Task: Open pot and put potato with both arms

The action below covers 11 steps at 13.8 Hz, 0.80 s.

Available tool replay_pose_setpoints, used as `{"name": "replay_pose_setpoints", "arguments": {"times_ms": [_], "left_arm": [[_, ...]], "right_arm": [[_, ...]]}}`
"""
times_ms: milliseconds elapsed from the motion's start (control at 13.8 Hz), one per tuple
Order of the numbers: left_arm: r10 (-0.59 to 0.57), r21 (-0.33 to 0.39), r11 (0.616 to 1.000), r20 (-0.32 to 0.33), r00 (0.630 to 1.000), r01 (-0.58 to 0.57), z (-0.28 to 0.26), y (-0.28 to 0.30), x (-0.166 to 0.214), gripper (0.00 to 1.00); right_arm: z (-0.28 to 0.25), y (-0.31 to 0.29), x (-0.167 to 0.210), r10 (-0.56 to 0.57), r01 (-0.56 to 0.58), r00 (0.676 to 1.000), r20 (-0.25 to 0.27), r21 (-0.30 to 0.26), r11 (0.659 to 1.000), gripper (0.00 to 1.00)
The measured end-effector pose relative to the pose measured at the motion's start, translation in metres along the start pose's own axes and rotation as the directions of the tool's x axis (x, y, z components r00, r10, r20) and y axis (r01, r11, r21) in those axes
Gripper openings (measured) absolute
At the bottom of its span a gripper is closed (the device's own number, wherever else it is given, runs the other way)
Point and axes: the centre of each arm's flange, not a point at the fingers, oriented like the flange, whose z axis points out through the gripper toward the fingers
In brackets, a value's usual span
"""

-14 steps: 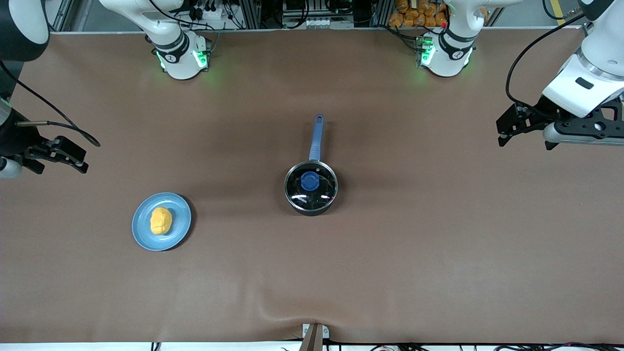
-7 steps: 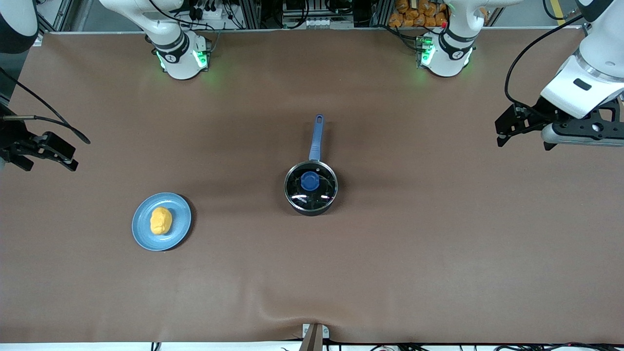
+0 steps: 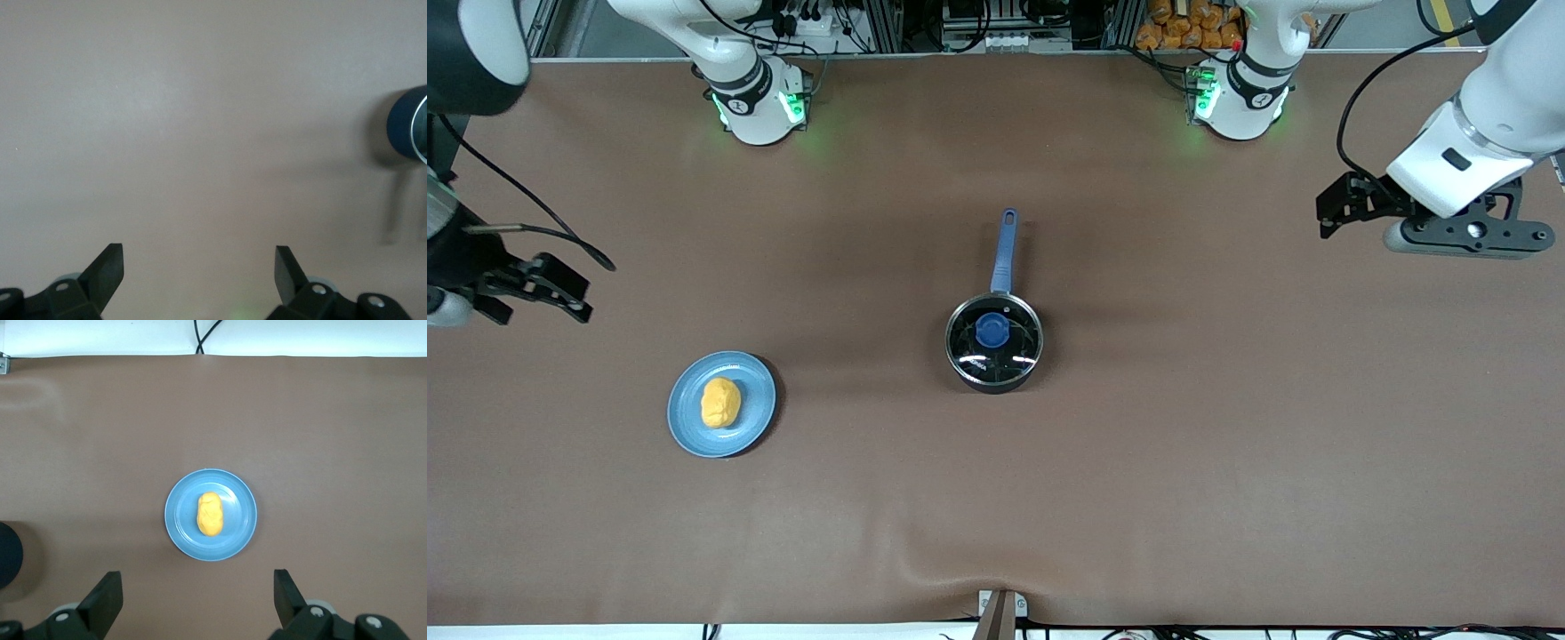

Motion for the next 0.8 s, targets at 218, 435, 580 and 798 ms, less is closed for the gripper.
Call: {"name": "replay_pose_setpoints", "arguments": {"times_ms": [218,435,580,798], "left_arm": [[0.008,0.001,1.0,0.006,1.0,-0.008,0.0,0.005,-0.001,1.0],[0.008,0.001,1.0,0.007,1.0,-0.008,0.0,0.005,-0.001,1.0],[0.008,0.001,1.0,0.007,1.0,-0.008,0.0,0.005,-0.001,1.0],[0.012,0.001,1.0,0.008,1.0,-0.012,0.001,0.007,-0.002,1.0]], "right_arm": [[0.022,-0.003,0.002,-0.005,0.005,1.0,0.017,0.0,1.0,1.0],[0.057,-0.003,0.01,-0.005,0.005,0.999,0.048,-0.001,1.0,1.0],[0.08,-0.004,0.012,-0.005,0.005,0.997,0.076,-0.002,1.0,1.0],[0.104,-0.006,0.015,-0.009,0.009,0.995,0.1,-0.001,1.0,1.0]]}}
